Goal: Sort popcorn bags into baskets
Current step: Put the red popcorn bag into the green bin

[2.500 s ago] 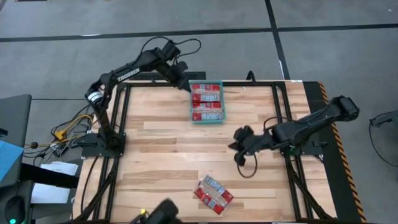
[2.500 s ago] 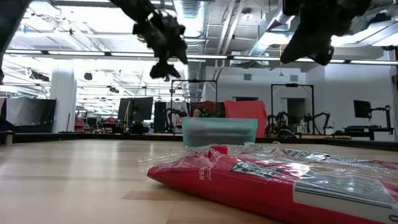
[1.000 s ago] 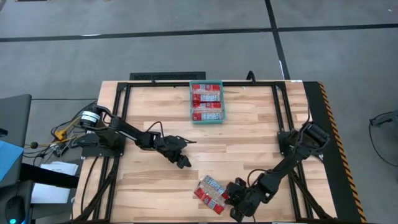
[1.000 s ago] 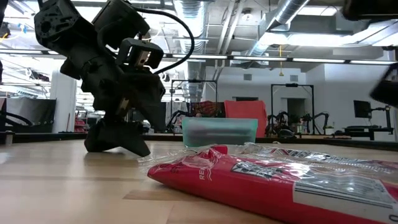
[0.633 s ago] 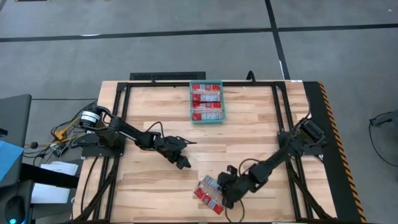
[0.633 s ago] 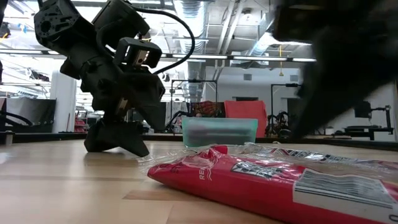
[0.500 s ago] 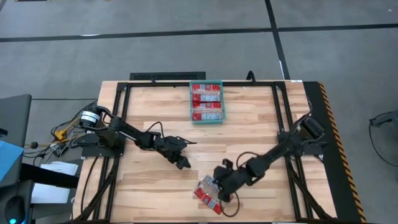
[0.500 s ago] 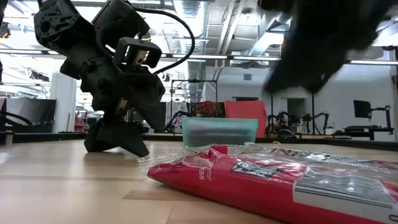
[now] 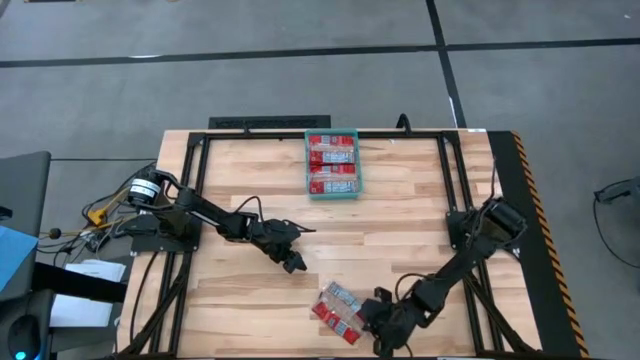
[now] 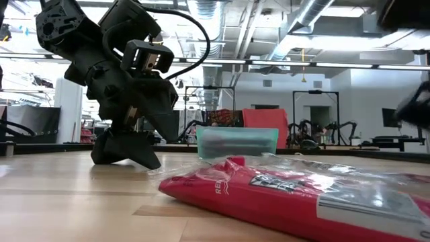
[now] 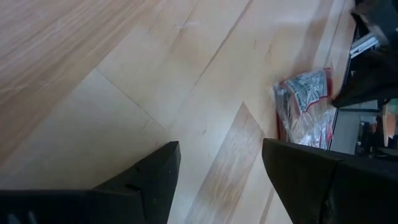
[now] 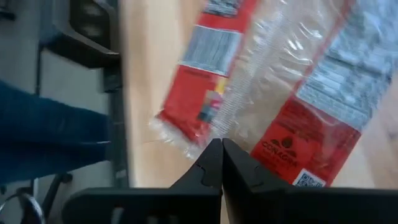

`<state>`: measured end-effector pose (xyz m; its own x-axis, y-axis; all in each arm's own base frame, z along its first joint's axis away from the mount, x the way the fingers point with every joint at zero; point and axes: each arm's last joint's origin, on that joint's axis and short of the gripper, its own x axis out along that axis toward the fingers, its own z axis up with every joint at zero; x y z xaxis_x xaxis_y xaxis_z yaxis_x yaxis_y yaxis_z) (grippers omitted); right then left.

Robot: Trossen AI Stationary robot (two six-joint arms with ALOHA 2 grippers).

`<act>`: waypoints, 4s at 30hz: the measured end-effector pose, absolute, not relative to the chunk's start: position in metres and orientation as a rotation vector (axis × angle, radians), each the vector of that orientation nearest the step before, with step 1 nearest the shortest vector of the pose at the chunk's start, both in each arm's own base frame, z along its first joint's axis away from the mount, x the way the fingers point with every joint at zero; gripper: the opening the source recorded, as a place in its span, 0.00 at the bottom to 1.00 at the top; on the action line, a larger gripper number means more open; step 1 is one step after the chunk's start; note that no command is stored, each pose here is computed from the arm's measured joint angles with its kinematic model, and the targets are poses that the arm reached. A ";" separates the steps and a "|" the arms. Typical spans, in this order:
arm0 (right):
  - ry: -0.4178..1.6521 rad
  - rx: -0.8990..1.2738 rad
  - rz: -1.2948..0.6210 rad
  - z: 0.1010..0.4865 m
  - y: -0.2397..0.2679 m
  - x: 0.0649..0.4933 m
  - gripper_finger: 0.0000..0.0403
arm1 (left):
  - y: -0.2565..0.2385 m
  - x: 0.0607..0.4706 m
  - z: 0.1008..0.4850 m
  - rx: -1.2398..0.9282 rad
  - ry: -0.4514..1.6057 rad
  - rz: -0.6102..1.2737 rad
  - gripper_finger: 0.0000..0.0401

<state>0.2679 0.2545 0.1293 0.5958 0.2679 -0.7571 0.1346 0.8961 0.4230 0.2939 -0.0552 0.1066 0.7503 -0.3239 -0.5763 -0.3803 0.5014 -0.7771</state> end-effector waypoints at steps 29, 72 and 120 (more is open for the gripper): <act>0.743 0.295 0.084 0.180 0.191 0.324 0.05 | -0.061 0.292 0.106 -1.054 0.811 -0.048 0.56; 0.667 0.338 -0.088 0.167 0.139 0.364 0.06 | -0.091 0.284 0.105 -1.089 0.815 0.012 0.56; 0.683 0.375 -0.126 0.217 0.145 0.329 0.07 | -0.089 0.286 0.114 -1.083 0.668 0.121 0.03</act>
<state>0.3291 0.1446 0.2174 0.7712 0.0087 -0.6366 0.2344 0.9258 0.2966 0.2857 -0.0892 0.1138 0.7993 -0.2241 -0.5576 -0.4060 0.4828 -0.7759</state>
